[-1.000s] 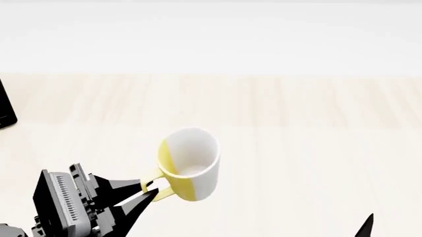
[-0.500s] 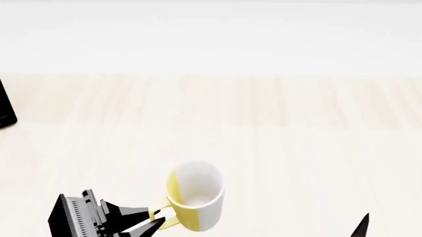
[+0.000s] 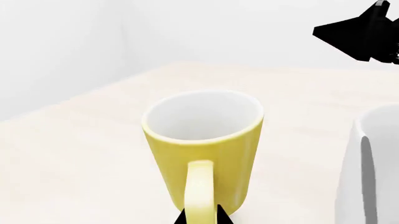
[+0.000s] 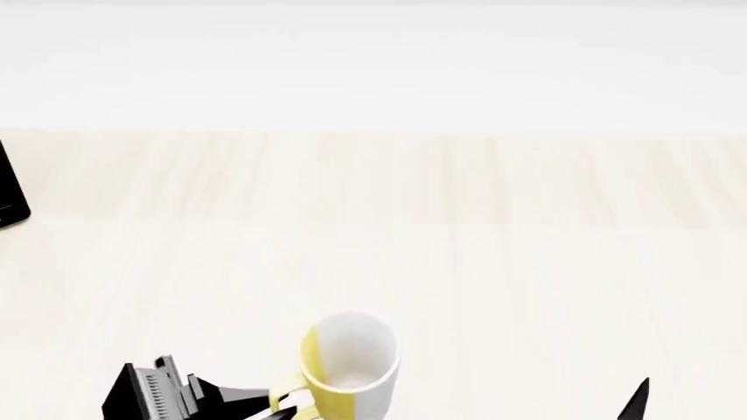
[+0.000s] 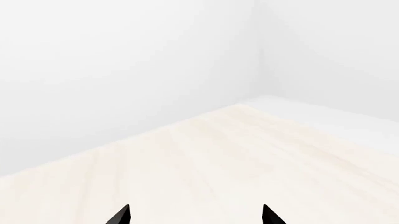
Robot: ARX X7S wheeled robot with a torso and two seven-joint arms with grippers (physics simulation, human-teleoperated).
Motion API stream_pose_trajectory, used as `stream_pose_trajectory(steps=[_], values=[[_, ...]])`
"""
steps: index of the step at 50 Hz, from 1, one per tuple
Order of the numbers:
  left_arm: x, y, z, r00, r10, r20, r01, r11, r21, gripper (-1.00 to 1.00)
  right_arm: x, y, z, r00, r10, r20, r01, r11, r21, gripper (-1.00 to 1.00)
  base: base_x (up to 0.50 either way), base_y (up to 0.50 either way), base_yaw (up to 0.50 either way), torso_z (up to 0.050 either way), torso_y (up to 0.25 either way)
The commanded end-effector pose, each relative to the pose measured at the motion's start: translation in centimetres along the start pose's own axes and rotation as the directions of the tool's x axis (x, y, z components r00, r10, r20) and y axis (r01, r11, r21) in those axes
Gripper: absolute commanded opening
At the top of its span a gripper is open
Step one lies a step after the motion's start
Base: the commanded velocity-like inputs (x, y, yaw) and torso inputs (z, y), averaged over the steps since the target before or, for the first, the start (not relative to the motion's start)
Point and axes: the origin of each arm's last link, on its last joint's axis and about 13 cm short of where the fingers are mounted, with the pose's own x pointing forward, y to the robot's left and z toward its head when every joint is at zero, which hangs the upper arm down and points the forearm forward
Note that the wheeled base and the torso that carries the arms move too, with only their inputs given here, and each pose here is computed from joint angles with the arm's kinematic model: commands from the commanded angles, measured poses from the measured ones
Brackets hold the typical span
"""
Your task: Put the yellow and white mug to the front of the white mug.
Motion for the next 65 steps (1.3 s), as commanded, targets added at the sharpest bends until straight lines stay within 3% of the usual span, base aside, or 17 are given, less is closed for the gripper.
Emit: stream_pose_trajectory(steps=[1, 44, 48, 49, 55, 65], values=[[0.1, 0.1, -0.6, 1.0, 0.02, 0.001, -0.02, 1.0, -0.011, -1.0, -0.1, 0.0, 0.1, 1.0, 0.002, 0.003, -0.002, 1.0, 0.0, 1.0, 0.0, 0.0, 0.0, 0.0, 0.0], [0.2, -0.1, -2.6, 0.997, 0.016, -0.077, -0.02, 0.999, -0.05, -1.0, -0.2, 0.0, 0.2, 1.0, 0.003, 0.007, -0.003, 1.0, 0.0, 1.0, 0.0, 0.0, 0.0, 0.0, 0.0], [0.3, -0.2, -2.6, 0.992, 0.023, -0.121, -0.029, 0.998, -0.047, -1.0, -0.2, -0.1, 0.2, 1.0, 0.002, 0.007, -0.002, 1.0, 0.0, 1.0, 0.0, 0.0, 0.0, 0.0, 0.0], [0.4, -0.3, -2.7, 0.99, 0.014, -0.14, -0.023, 0.998, -0.06, 1.0, -0.2, 0.0, 0.2, 1.0, 0.003, 0.007, -0.003, 1.0, -0.001, 1.0, 0.0, 0.0, 0.0, 0.0, 0.0], [0.3, -0.2, -2.5, 0.995, -0.009, -0.103, -0.006, 0.99, -0.144, 1.0, -0.2, -0.1, 0.2, 1.0, 0.002, 0.007, -0.002, 1.0, 0.0, 1.0, 0.0, 0.0, 0.0, 0.0, 0.0], [0.2, -0.1, -2.2, 0.996, 0.002, -0.086, -0.015, 0.988, -0.153, 1.0, -0.2, -0.1, 0.2, 1.0, 0.002, 0.007, -0.002, 1.0, -0.001, 1.0, 0.0, 0.0, 0.0, 0.0, 0.0]])
